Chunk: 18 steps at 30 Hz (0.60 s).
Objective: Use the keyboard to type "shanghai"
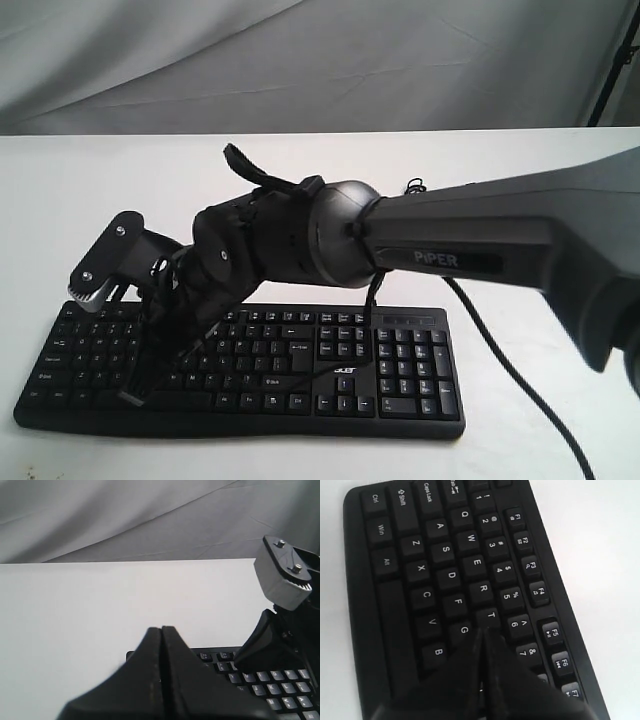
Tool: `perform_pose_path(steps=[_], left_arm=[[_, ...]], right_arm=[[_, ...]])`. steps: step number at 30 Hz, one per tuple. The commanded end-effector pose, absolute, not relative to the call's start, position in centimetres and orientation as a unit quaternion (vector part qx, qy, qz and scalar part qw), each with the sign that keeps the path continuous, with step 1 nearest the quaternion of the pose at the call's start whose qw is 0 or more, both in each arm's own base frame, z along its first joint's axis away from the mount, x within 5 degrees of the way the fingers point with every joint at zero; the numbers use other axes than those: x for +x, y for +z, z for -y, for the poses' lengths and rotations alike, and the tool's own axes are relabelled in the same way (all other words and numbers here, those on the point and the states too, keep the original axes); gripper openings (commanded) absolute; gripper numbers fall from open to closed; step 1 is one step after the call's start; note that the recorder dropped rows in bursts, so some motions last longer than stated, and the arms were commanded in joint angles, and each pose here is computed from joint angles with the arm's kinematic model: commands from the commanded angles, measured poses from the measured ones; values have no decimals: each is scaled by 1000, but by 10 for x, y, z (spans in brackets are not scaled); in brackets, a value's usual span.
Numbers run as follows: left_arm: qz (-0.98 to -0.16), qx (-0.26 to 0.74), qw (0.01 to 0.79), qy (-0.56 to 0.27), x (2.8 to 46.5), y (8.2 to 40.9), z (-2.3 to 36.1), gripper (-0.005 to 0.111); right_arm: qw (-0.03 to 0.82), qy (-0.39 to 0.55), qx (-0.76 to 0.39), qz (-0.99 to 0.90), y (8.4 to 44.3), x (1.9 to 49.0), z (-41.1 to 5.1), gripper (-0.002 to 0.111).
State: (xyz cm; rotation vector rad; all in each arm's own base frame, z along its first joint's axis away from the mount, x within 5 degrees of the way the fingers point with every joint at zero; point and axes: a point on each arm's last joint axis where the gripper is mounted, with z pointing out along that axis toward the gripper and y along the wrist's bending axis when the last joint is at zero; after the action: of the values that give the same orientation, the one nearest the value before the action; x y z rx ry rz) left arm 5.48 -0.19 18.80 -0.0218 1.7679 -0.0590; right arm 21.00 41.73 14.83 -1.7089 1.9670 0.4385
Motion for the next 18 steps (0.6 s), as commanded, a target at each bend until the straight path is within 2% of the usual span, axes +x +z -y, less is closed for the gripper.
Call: perform_pose_path(steps=[1, 18], left_arm=[[-772, -15, 635, -29, 55, 188, 2, 0], [-772, -15, 635, -29, 55, 188, 2, 0]], right_arm=[[240, 162, -628, -722, 142, 209, -417, 0], [213, 171, -637, -721, 130, 206, -417, 0]])
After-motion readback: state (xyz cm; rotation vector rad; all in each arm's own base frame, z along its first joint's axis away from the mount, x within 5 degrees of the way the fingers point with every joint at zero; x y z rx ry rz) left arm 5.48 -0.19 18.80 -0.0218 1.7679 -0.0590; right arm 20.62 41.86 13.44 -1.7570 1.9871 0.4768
